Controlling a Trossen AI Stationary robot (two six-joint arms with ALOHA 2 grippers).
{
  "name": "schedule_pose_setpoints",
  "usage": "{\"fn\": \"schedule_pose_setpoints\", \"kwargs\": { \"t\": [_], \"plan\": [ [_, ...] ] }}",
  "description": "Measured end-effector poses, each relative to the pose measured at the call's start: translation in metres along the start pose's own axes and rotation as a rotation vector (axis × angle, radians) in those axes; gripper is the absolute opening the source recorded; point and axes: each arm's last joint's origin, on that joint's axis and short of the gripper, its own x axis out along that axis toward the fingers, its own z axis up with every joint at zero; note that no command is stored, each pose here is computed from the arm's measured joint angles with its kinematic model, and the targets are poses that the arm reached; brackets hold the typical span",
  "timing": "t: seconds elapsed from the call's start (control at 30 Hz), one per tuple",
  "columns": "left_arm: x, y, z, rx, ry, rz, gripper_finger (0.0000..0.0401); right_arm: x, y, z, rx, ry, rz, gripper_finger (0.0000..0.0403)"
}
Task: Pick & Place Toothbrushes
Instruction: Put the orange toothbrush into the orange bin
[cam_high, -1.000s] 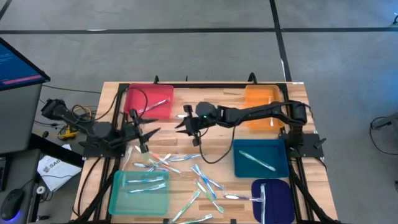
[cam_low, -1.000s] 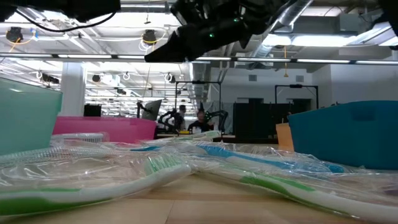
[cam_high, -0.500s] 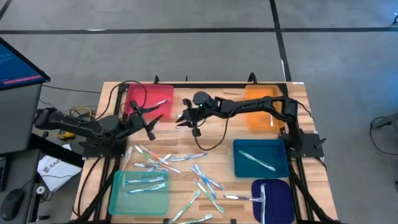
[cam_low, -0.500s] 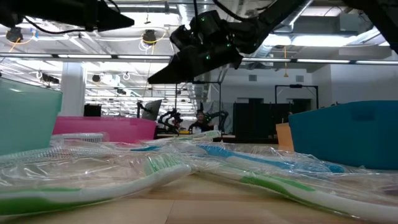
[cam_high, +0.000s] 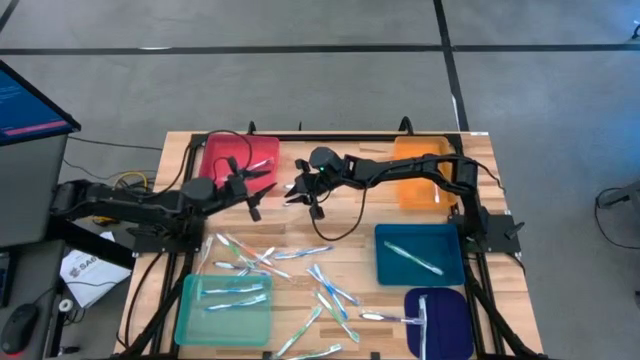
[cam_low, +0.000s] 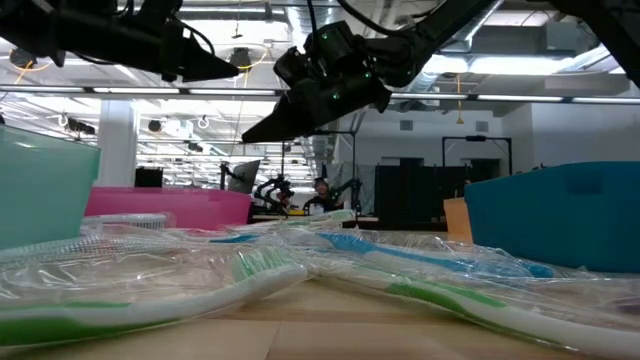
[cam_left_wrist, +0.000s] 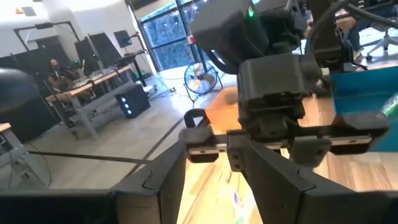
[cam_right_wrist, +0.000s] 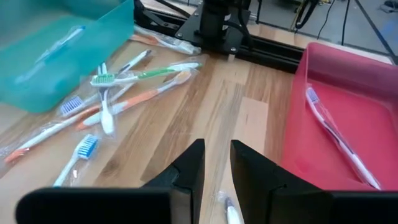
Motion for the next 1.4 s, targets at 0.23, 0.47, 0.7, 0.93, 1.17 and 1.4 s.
{"fn": "schedule_pose_setpoints", "kwargs": {
  "t": [0.23,0.47,0.7,0.93,1.17,1.4],
  "plan": [
    [0.001,0.001,0.001,0.007,-0.010,0.011,0.0158,0.001,0.001,0.002,-0.015,-0.013,0.001,0.0071],
    [0.001,0.001,0.001,0.004,-0.015,0.012,0.0158,0.002,0.005,0.004,-0.025,-0.025,0.007,0.0071],
    [0.000,0.004,0.008,-0.030,-0.077,0.031,0.0158,0.005,0.010,0.008,-0.038,-0.044,0.013,0.0071],
    [0.000,0.005,0.011,-0.041,-0.105,0.040,0.0158,0.005,0.010,0.008,-0.039,-0.046,0.013,0.0071],
    [0.000,0.005,0.010,-0.040,-0.104,0.040,0.0158,0.005,0.010,0.008,-0.039,-0.051,0.029,0.0071],
    [0.000,0.005,0.011,-0.045,-0.108,0.041,0.0158,0.005,0.010,0.009,-0.042,-0.059,0.034,0.0071]
  ]
}}
